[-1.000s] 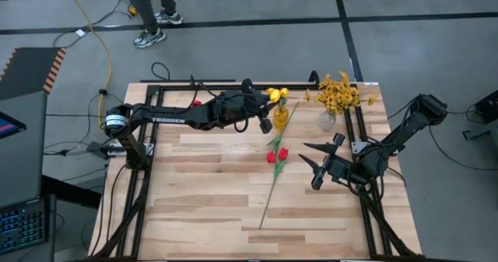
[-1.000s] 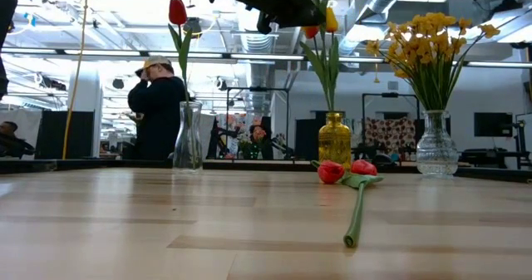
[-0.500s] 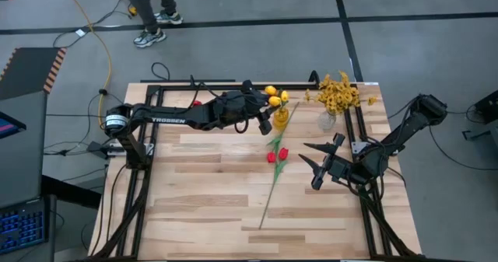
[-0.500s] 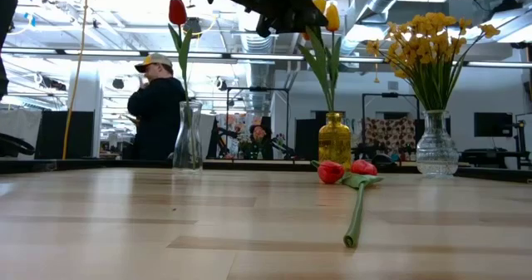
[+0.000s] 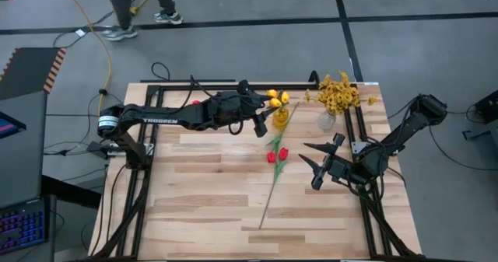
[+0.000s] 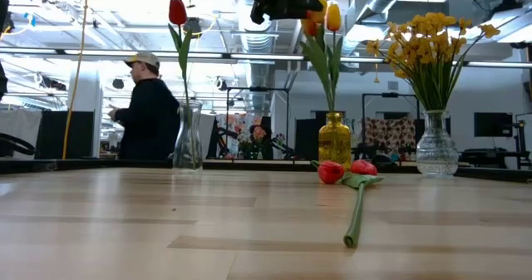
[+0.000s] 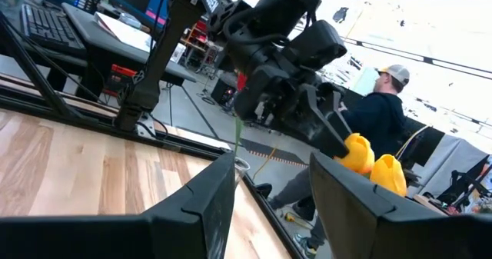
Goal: Sort flowers into vase by color
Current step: Put the yellow flower into the yellow flower vase, then put the bottom red flower into the left transparent flower vase
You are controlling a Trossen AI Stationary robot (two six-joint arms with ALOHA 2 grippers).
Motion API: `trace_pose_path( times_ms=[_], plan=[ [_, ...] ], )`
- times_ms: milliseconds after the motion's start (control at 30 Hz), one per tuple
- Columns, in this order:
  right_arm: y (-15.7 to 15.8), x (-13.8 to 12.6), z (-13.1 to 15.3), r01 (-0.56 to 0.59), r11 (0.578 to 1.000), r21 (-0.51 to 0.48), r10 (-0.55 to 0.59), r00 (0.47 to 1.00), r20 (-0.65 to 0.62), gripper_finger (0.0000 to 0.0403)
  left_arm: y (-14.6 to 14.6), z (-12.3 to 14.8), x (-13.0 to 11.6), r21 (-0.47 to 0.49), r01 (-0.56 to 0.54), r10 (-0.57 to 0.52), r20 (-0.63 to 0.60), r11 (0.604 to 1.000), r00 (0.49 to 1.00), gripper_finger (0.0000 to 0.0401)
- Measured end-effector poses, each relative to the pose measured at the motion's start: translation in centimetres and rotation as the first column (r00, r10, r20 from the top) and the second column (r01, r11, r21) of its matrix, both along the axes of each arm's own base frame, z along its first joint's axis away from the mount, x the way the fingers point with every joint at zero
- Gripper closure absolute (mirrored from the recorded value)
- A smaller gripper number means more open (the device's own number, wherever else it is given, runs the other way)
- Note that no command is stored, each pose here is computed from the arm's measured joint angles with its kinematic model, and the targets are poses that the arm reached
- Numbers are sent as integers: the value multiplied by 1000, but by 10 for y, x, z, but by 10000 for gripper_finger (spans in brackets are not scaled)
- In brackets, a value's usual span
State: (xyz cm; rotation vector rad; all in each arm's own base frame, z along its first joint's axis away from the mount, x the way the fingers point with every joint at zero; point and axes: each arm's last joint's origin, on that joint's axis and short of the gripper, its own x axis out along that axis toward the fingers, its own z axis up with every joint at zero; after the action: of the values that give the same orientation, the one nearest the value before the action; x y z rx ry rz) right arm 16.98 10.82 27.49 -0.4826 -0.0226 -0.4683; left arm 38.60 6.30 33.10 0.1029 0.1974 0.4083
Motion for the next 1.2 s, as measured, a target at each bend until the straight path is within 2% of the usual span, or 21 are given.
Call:
trace_pose_path(
  times_ms=[333,467,867,1200],
  plan=[
    [0,0,0,0,1000,0,0,1000,0,207,-5,-2,0,44,21,-19,-43,999,999,225],
    [0,0,0,0,1000,0,0,1000,0,207,-4,9,0,50,-5,8,-59,999,998,225],
    [0,0,0,0,1000,0,0,1000,0,207,-8,38,-8,12,11,-8,-256,1000,967,225],
    [0,0,0,0,1000,0,0,1000,0,207,-38,41,-17,-17,94,-92,-416,995,905,225]
  ],
)
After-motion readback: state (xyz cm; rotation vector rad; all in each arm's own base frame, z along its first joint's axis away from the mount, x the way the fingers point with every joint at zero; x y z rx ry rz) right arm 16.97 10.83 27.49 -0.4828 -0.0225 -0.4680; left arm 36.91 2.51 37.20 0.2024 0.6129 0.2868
